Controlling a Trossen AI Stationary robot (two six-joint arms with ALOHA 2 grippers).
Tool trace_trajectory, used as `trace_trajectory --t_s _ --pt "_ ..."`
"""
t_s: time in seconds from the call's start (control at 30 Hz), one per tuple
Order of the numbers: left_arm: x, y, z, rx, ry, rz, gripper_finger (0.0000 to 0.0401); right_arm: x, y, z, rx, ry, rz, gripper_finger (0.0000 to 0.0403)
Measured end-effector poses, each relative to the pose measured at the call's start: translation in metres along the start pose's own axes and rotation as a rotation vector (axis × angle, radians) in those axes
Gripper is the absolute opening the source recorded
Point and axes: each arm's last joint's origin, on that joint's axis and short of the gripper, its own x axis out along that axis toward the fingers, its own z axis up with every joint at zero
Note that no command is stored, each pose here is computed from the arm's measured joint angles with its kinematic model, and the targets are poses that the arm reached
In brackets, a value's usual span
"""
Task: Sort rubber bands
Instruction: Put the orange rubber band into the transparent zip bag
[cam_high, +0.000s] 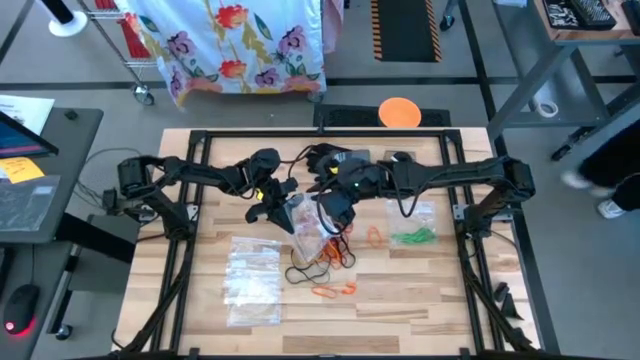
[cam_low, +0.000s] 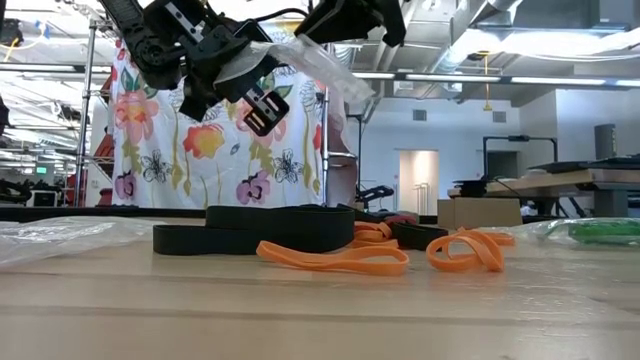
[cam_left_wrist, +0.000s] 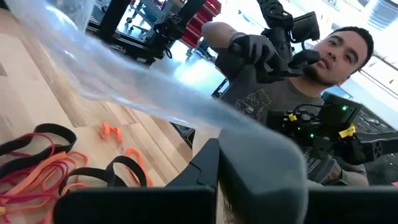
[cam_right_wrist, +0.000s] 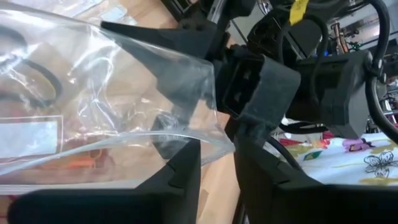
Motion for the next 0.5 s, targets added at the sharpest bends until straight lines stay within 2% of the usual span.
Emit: trace_trajectory --t_s 0.37,0.5 --pt "0.0 0.0001 0.0002 -0.023 -0.002 0.005 0.0 -0.0004 0.0026 0.0023 0.001 -0.003 0.01 0.0084" --pt "0.0 0.0003 0.0001 -0.042 -0.004 0.012 0.0 -0.0003 0.0027 0.0019 0.045 0.0 0.012 0.0066"
